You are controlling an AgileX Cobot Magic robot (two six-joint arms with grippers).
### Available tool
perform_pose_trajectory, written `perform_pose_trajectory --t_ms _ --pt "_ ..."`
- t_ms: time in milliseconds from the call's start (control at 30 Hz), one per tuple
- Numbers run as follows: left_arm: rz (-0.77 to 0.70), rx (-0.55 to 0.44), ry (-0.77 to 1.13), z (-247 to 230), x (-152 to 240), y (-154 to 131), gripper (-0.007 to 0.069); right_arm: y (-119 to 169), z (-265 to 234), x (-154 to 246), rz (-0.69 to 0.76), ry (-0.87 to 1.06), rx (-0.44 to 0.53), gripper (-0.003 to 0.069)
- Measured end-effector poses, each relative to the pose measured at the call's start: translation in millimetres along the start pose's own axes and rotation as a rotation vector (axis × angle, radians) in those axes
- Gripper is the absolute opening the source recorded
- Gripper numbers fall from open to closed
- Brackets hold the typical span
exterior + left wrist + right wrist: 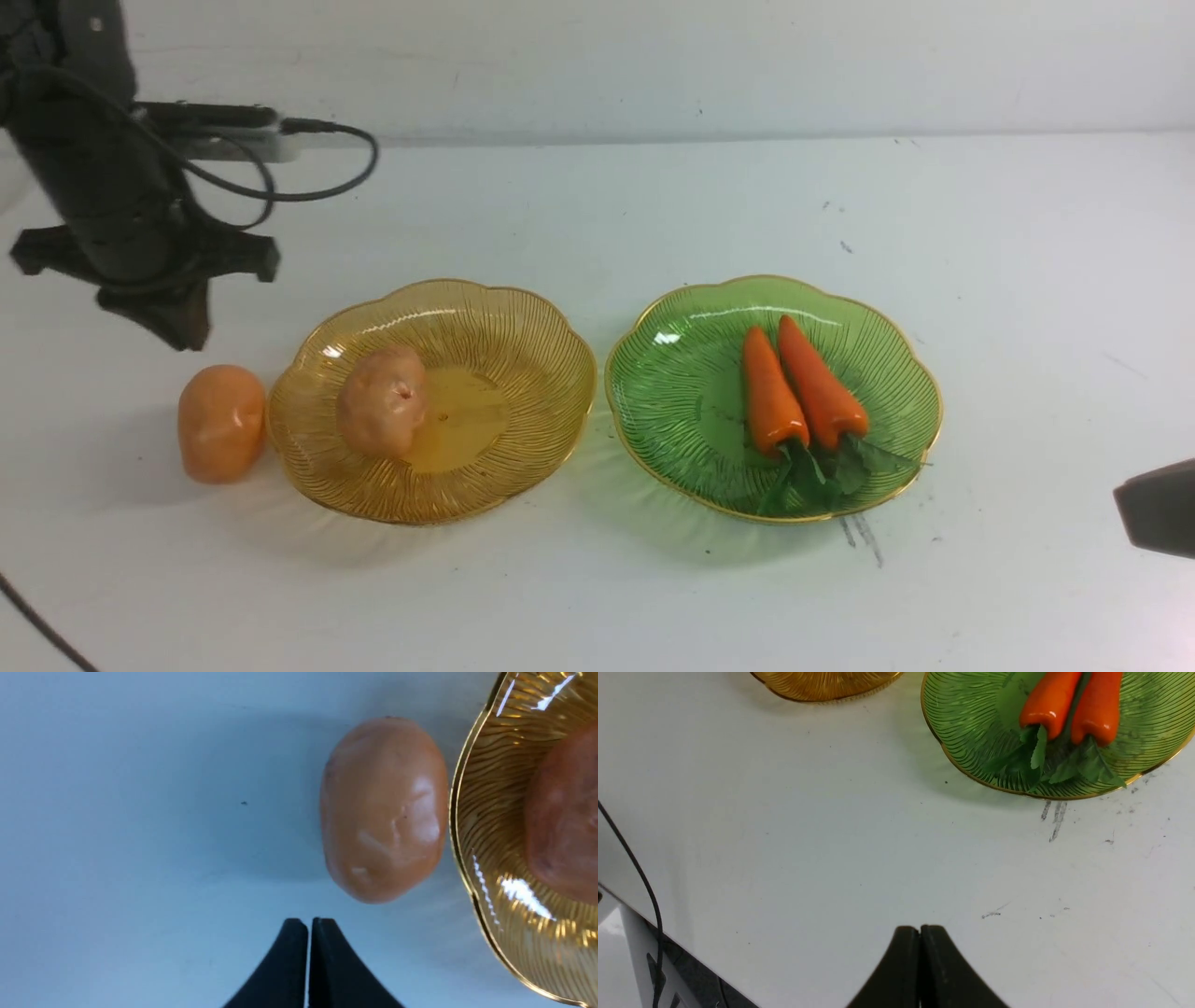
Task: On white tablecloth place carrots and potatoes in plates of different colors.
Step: 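Put the potatoes from the left side into the left plate with the left gripper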
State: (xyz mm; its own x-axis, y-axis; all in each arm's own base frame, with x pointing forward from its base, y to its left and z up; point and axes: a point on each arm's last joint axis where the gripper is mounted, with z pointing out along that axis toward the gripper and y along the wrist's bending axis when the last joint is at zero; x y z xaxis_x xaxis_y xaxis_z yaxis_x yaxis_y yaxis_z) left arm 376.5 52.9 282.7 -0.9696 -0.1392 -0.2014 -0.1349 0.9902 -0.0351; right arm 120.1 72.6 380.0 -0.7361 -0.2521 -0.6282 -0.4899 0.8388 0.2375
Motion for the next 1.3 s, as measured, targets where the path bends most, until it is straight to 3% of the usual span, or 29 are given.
perform_pose_trajectory --t_ms 67,167,233,400,533,700,800,1000,1100,1300 --pt "0.015 0.072 -0.002 0.1 0.2 -2.0 0.0001 -0.1 0.0 -0.6 -0.001 -0.007 0.001 -0.0015" --pt "0.077 0.102 0.0 1.5 0.2 -16.5 0.0086 -0.1 0.0 -0.8 -0.001 -0.009 0.001 -0.0015" --pt "0.099 0.093 0.016 7.9 -0.8 -21.1 0.0188 -0.1 0.0 -0.8 -0.001 -0.009 0.001 -0.0015" --pt "0.129 0.066 0.069 42.2 -7.6 -27.7 0.0534 0.0 0.0 -0.9 0.0 -0.01 0.0 -0.0015" --pt "0.124 0.058 0.082 68.0 -13.5 -26.9 0.0664 0.0 0.0 -1.0 0.0 -0.011 0.0 -0.0015" --pt "0.135 0.029 0.128 90.0 -14.2 -23.9 0.0664 0.0 0.0 -1.0 0.0 -0.011 0.0 -0.0015" --pt "0.147 0.006 0.145 96.9 -14.1 -21.6 0.0627 0.0 0.0 -1.0 0.0 -0.011 0.0 -0.0015" --pt "0.161 -0.02 0.162 100.1 -13.5 -18.9 0.0447 0.8 0.0 -1.1 0.003 -0.012 -0.008 -0.0015" --pt "0.161 -0.02 0.171 99.1 -13.2 -18.9 0.0394 1.2 0.0 -1.1 0.006 -0.012 -0.014 -0.0015" --pt "0.148 -0.026 0.169 88.4 -18.8 -19.0 0.0388 1.2 0.0 -1.2 0.006 -0.013 -0.014 -0.0015"
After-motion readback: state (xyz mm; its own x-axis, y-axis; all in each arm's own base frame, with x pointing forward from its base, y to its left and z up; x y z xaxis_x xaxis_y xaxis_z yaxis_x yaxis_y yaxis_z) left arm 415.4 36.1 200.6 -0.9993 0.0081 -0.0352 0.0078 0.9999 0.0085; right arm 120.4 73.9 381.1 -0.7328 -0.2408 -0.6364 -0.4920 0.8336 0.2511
